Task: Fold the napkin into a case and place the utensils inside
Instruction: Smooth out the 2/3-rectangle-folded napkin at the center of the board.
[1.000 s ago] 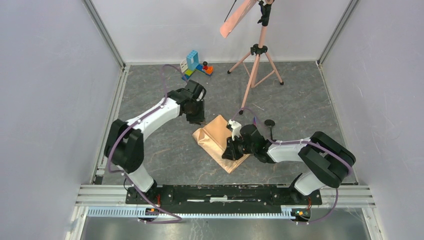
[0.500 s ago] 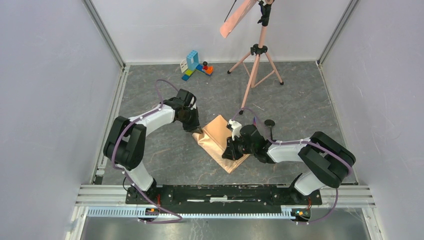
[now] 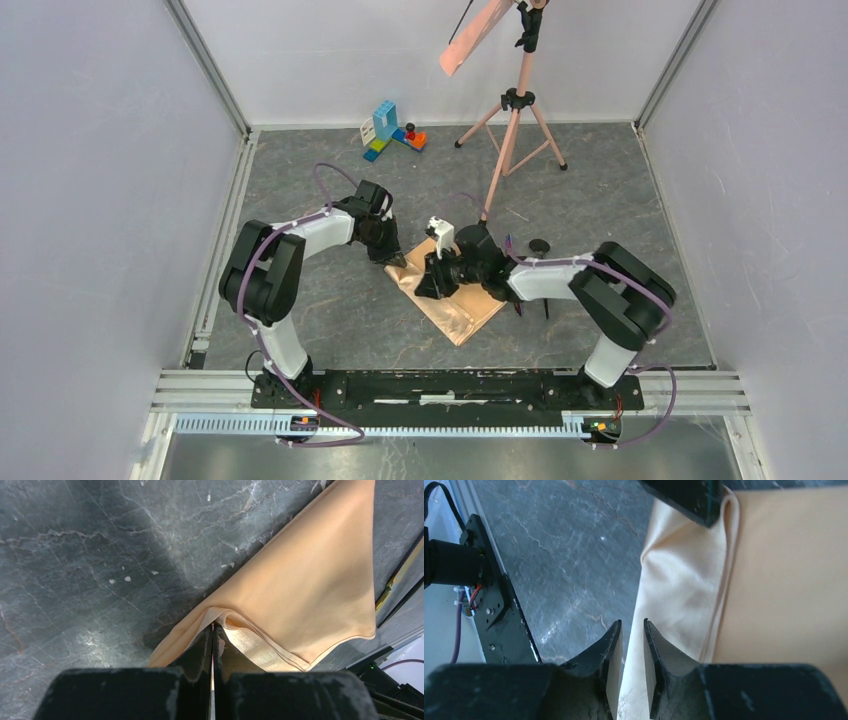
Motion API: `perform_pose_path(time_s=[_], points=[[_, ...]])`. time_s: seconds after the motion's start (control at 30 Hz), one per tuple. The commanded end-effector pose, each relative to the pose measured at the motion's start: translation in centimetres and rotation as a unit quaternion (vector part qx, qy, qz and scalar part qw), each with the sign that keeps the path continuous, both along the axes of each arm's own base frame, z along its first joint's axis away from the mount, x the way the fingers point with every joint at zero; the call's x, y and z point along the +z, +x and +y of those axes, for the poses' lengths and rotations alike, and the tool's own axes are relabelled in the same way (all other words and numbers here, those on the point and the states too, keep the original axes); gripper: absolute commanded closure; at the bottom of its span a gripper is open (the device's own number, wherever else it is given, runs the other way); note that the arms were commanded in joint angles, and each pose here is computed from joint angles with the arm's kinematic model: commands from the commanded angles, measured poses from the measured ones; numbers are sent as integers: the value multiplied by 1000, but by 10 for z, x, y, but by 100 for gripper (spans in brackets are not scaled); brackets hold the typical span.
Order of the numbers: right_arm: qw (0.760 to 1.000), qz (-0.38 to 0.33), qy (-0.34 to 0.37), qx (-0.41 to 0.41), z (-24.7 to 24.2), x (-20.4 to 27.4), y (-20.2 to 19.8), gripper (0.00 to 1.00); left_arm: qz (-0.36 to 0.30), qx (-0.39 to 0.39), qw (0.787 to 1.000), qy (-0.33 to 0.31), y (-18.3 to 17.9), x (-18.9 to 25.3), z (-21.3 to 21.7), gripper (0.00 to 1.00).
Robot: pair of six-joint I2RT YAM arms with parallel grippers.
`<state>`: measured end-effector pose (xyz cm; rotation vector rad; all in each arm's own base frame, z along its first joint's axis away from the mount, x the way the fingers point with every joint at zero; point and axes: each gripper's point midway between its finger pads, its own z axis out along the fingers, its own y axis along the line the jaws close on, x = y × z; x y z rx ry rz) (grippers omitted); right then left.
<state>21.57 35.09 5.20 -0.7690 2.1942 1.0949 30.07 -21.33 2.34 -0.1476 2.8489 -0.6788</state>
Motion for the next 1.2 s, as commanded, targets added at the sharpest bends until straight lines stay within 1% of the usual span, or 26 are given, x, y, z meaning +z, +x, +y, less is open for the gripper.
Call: perform_pose_path(time_s=[0.0, 0.1, 0.23, 0.43, 0.73, 1.17], points=[[996, -2, 68, 54, 39, 19, 4, 70, -9, 21, 1000, -3, 13, -5, 0, 98], [993, 13, 88, 76, 53, 21, 4, 68, -5, 23, 1000, 2, 12, -9, 2, 98], [992, 27, 91, 87, 62, 12, 6, 64, -3, 22, 1000, 3, 10, -12, 3, 98], [988, 64, 99, 102, 62, -3, -5, 63, 2, 22, 1000, 7, 7, -17, 5, 98], [983, 104, 110, 107, 33, -11, -37, 61, 4, 20, 1000, 12, 7, -19, 10, 98], [983, 112, 95, 114, -24, -17, -86, 58, 9, 18, 1000, 21, 8, -25, 13, 98]])
